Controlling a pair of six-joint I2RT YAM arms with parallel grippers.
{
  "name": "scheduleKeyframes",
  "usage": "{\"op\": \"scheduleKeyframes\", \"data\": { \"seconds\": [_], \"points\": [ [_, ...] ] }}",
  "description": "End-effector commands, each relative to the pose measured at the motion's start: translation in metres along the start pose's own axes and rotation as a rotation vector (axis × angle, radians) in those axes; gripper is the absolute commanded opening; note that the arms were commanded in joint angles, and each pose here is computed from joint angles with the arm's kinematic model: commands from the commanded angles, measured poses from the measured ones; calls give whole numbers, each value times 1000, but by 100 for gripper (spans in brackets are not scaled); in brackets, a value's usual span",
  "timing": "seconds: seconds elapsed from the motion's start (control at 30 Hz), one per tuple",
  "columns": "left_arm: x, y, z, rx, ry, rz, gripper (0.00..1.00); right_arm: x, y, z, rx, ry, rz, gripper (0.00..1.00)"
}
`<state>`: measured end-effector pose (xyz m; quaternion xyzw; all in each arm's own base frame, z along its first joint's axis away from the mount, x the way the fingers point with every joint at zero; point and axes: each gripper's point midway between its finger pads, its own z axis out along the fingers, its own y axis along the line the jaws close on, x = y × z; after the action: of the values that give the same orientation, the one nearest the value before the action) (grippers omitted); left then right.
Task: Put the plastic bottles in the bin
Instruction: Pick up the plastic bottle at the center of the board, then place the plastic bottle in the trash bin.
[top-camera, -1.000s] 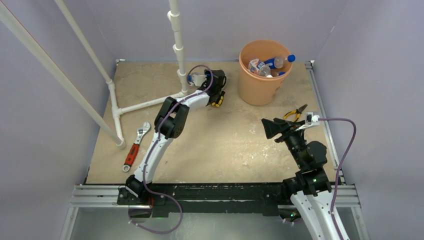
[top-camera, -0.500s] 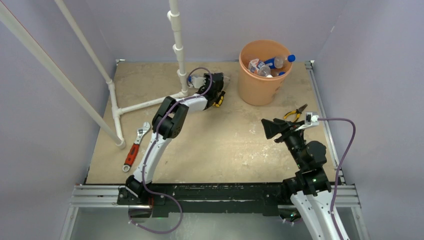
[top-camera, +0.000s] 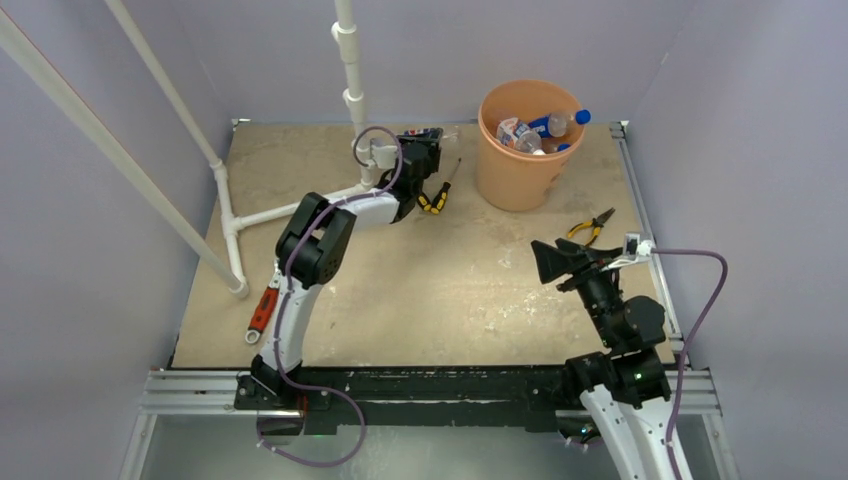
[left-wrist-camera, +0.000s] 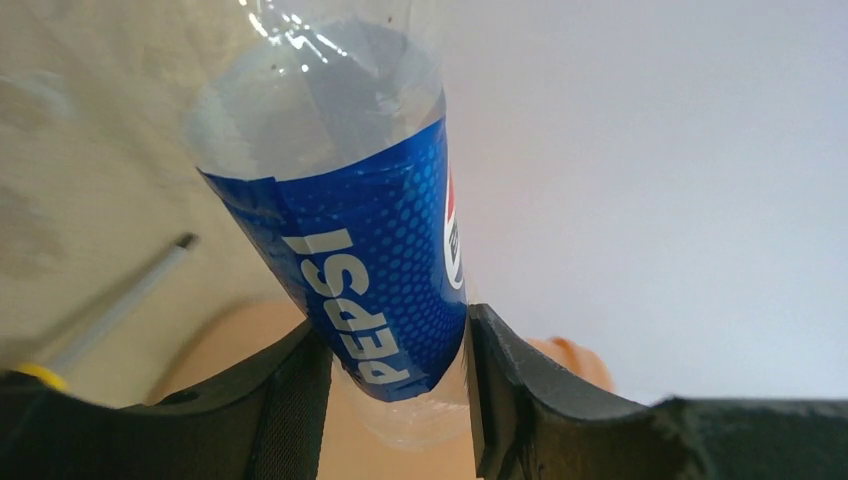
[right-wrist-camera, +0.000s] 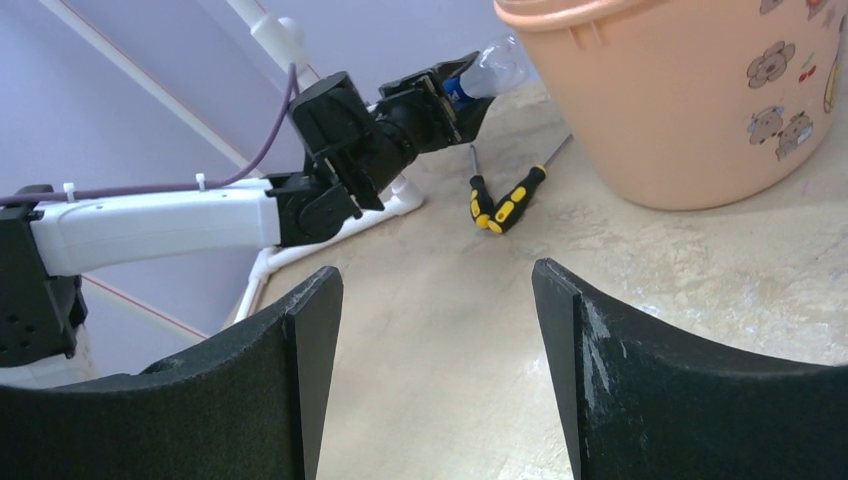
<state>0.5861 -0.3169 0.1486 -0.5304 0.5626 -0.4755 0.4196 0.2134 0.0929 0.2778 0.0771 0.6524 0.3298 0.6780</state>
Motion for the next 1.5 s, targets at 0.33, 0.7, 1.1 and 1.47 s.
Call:
{"op": "scheduleKeyframes", "data": {
  "seconds": [0.33, 0.7, 1.1, 1.47],
  "points": [
    [17, -139, -74, 362, 245, -179, 14, -39, 20, -15, -18, -94, -17, 73],
    [62, -170, -130, 568, 543, -211, 10, -47, 25, -22, -26, -110, -22, 73],
    [92, -177, -231, 844, 896, -177, 7, -80, 52, -27, -94, -150, -123, 74],
    [123, -154, -333, 1028, 1218, -1, 5, -116, 91, -36, -194, -177, -191, 75]
  ]
}}
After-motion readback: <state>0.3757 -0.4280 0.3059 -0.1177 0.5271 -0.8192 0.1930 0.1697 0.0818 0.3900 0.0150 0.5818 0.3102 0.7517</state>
